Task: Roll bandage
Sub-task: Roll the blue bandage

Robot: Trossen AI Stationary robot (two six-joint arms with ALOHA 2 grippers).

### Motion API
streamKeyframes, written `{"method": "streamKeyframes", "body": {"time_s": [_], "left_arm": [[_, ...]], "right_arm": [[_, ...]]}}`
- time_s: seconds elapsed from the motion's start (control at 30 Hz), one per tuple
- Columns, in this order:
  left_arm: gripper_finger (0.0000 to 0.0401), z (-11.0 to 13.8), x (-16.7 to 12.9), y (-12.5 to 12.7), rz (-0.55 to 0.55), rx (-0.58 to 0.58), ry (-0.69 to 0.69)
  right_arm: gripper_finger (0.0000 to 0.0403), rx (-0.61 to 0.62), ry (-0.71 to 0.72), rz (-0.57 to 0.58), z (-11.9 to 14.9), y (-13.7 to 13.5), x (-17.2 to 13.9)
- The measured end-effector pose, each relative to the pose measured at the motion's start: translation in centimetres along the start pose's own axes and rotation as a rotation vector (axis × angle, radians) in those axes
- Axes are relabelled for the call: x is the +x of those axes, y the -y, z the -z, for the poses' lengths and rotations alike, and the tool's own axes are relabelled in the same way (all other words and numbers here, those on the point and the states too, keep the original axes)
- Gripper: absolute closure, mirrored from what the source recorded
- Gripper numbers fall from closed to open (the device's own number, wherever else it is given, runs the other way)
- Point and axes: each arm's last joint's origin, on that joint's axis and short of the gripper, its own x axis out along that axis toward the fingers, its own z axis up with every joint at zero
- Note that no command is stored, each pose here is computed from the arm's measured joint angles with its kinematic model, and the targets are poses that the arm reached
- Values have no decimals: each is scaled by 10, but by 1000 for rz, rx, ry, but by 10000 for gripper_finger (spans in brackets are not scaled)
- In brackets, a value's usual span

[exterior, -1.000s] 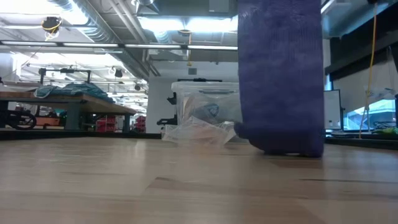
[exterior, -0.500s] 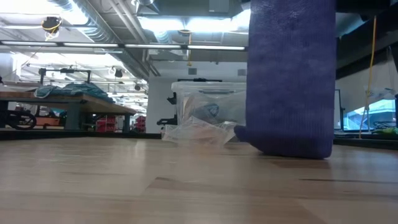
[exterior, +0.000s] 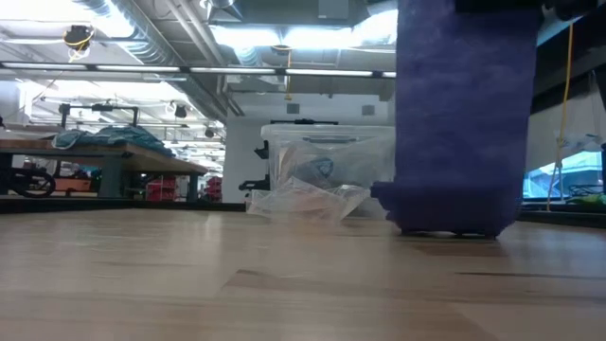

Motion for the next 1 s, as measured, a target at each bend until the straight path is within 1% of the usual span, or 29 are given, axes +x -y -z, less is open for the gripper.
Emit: {"method": "streamKeyframes", "body": {"time_s": [0.07,0.17,0.3,0.43,0.5,0.6,0.67,0.83,0.93,1.0], "left_arm": [[393,-1,-2,2,6,11,3],[393,-3,-3,3,4,20,14],[393,-3,-4,4,5,19,17],[393,-4,-5,4,-16,23,7],[393,-4,-6,5,-28,36,4],[393,-7,-8,7,-26,49,18],[393,-9,-11,10,-20,59,26],[393,-12,-17,17,3,135,36],[393,-15,-19,18,-3,131,55],[393,-17,-21,19,-21,133,64]], "right_arm": [[185,-1,19,-17,-2,-2,1],[225,-11,23,-50,-2,-4,1],[293,-14,22,-55,-2,-4,1],[373,-18,15,-85,-2,-5,1],[394,-19,12,-103,-2,-5,1],[382,-5,21,-104,-5,-6,0],[374,12,37,-107,-15,-5,-2],[365,48,75,-110,-60,3,-15],[351,-3,72,-80,-89,13,-27],[334,-23,68,-60,-108,20,-34]]}}
